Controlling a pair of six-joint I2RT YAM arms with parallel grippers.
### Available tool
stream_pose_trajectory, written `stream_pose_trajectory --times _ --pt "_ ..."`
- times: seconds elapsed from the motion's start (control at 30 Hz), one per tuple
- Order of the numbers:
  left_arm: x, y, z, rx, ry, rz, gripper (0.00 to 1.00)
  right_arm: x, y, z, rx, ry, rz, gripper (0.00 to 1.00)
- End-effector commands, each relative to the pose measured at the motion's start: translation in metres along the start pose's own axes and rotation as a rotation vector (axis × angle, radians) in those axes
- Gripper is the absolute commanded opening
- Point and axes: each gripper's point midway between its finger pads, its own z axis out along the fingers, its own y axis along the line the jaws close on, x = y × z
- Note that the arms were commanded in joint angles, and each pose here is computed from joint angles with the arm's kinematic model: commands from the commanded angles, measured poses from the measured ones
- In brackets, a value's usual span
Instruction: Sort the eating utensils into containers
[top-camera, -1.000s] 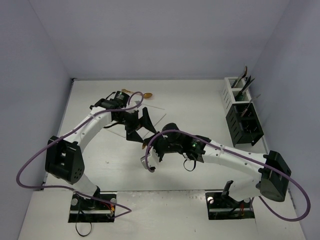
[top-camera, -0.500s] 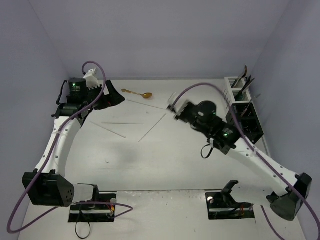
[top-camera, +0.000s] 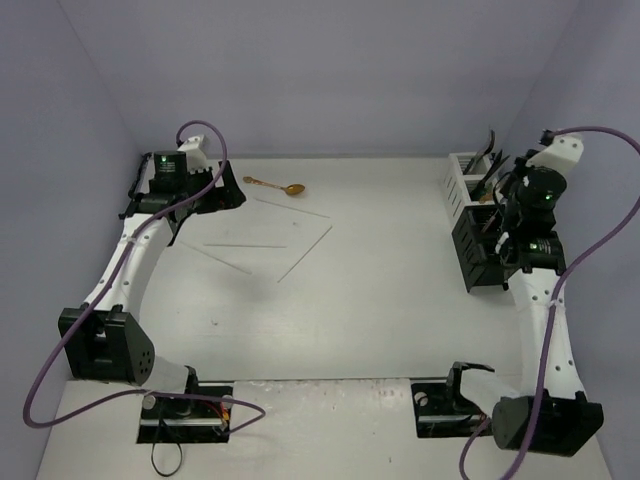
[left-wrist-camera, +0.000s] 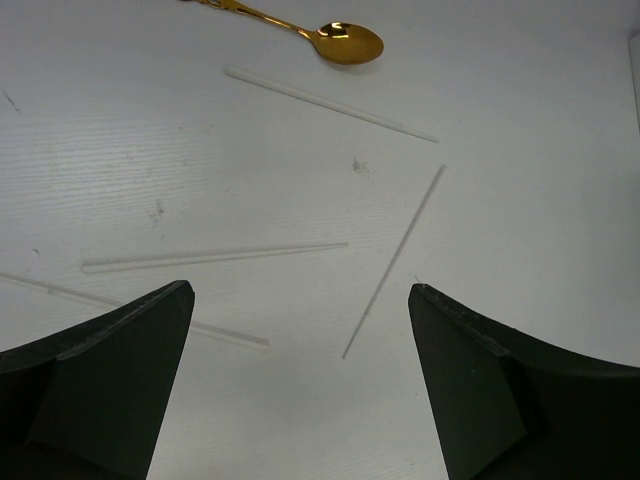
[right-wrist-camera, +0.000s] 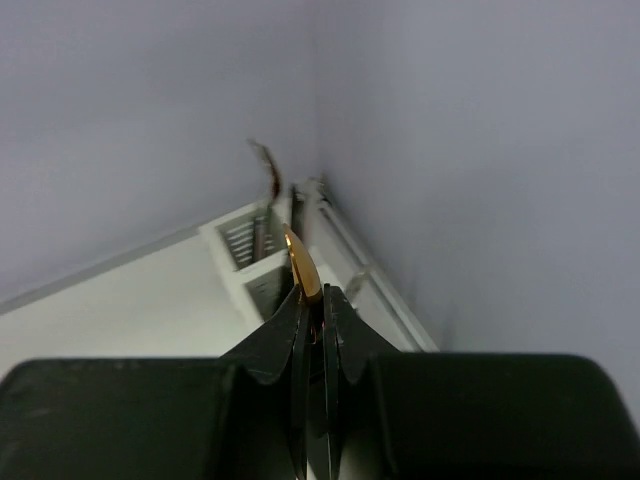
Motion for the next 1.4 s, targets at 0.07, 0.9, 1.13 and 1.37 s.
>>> stream_pose_trajectory --times 0.07,0.9,1.13,1.37 --pt "-0.047 -0.006 -0.022 -0.035 -0.174 0.126 0.88 0.001 -0.033 0.043 0.071 0.001 0.152 0.00" --pt "-0.022 0.002 0.006 -0.044 -0.098 0.179 0.88 0.081 -0.033 0.109 -0.055 0.111 -0.147 0.00" --pt "-0.026 0.008 0.015 -0.087 -0.095 0.212 0.88 0.106 -0.029 0.103 -0.096 0.158 -0.171 0.20" --pt "-0.035 0.011 0.034 -0.135 -0.070 0.256 0.88 0.095 -0.024 0.097 -0.121 0.135 -0.155 0.39"
